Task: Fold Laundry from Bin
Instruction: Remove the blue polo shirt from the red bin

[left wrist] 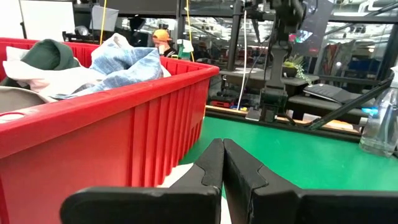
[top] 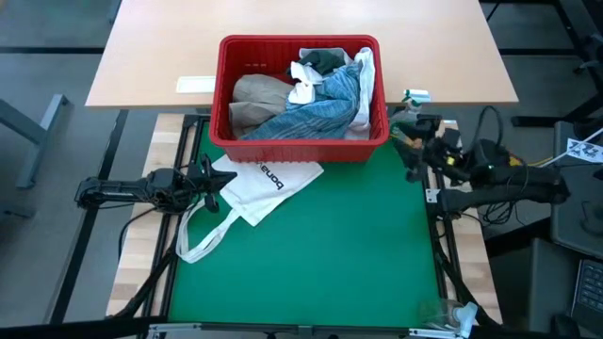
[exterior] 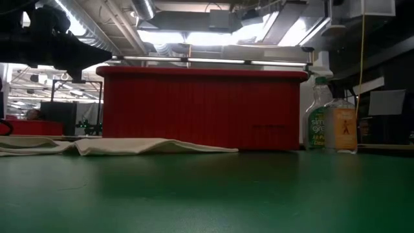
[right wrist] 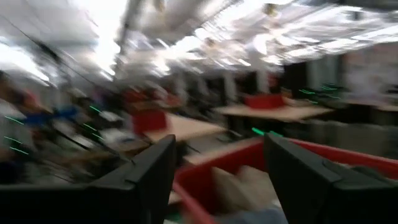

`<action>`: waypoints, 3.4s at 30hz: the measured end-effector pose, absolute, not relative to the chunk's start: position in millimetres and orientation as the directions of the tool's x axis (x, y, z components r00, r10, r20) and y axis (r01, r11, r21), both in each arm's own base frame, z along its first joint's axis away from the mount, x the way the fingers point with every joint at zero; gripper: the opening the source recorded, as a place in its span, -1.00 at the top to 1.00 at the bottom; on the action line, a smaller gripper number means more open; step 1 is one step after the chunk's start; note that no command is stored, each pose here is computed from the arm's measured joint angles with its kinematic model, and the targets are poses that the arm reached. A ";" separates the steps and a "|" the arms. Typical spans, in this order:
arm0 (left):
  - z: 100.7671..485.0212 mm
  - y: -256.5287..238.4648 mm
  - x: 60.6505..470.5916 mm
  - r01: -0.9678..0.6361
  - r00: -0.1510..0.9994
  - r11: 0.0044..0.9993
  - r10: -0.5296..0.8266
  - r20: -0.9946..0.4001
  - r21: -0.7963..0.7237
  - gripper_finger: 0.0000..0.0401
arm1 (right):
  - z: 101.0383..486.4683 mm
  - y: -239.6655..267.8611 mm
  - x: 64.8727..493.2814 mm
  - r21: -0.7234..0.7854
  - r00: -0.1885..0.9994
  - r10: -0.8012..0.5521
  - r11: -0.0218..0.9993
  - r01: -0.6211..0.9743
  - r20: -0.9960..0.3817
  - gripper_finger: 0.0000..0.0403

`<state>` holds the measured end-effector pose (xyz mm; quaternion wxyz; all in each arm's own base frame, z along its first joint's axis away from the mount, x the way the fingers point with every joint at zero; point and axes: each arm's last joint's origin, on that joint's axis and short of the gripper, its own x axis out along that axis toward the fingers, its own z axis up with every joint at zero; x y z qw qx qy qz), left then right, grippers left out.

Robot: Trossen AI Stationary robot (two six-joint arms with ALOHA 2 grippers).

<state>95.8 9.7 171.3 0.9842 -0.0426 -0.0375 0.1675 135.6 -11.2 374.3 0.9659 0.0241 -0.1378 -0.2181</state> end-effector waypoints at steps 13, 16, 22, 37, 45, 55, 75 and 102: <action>171.4 10.3 95.5 -0.345 0.933 0.931 0.354 0.060 -0.119 1.00 | 440.1 -59.3 188.3 -0.064 0.701 -0.712 0.702 0.710 -0.032 -0.20; 171.6 11.1 95.2 -0.366 0.922 0.913 0.382 0.061 -0.180 1.00 | 443.7 -79.7 201.2 -0.092 0.674 -0.734 0.679 0.728 -0.087 -0.20; 171.6 11.1 95.2 -0.357 0.922 0.900 0.383 0.061 -0.250 1.00 | 439.2 -129.2 230.3 -0.098 0.690 -0.703 0.710 0.698 -0.175 -0.20; 171.6 11.1 95.2 -0.357 0.922 0.900 0.383 0.062 -0.249 1.00 | 352.0 -253.6 286.3 -0.127 0.534 -0.719 0.641 0.757 -0.445 -0.20; 171.6 11.1 95.2 -0.357 0.922 0.901 0.382 0.061 -0.249 1.00 | 315.9 -267.6 299.9 -0.145 0.486 -0.683 0.648 0.748 -0.545 -0.20; 171.6 11.1 95.2 -0.357 0.922 0.900 0.383 0.061 -0.248 1.00 | 306.6 -264.4 294.6 -0.172 0.411 -0.659 0.635 0.753 -0.630 -0.19; 171.6 11.1 95.2 -0.356 0.922 0.900 0.382 0.061 -0.250 1.00 | 315.0 -262.6 294.0 -0.197 0.413 -0.637 0.667 0.719 -0.651 0.94; 217.9 13.4 80.6 -0.361 0.773 0.889 0.454 0.443 -0.282 0.78 | 480.4 -240.8 286.5 -0.039 0.842 -0.491 0.868 0.495 -0.224 0.99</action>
